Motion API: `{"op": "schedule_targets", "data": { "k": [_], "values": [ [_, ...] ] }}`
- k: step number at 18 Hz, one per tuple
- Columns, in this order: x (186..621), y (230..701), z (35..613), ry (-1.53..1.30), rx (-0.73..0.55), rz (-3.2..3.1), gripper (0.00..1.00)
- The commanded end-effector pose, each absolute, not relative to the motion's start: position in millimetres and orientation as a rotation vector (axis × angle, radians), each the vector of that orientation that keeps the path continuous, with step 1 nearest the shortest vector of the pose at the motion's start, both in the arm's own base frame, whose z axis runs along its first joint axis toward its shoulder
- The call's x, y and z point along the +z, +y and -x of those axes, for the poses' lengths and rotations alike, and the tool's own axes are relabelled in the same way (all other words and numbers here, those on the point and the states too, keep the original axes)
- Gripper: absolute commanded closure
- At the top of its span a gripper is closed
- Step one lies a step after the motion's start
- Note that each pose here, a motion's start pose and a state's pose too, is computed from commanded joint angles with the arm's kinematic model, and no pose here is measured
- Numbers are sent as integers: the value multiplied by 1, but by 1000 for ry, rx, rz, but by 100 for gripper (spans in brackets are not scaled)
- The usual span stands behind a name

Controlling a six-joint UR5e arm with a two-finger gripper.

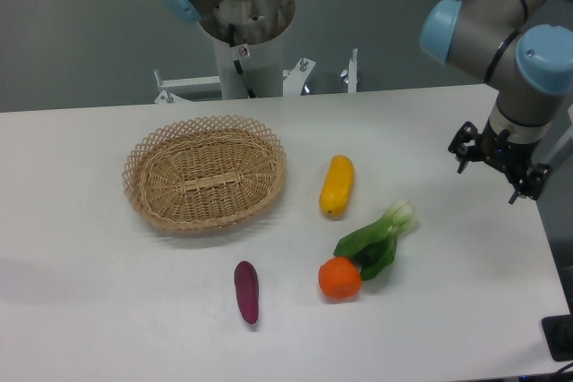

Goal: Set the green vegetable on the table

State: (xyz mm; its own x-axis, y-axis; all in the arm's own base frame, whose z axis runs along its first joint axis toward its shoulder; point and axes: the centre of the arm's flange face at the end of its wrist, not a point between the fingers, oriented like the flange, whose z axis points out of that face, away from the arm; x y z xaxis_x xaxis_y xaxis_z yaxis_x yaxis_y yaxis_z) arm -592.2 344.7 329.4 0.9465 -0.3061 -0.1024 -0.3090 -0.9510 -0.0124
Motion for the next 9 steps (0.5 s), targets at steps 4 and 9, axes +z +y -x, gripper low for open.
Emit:
{"op": "schedule_targets", "data": {
  "k": [4, 9],
  "values": [
    [329, 345, 592, 485, 155, 3071, 0],
    [330, 345, 592, 485, 155, 3071, 0]
  ]
}}
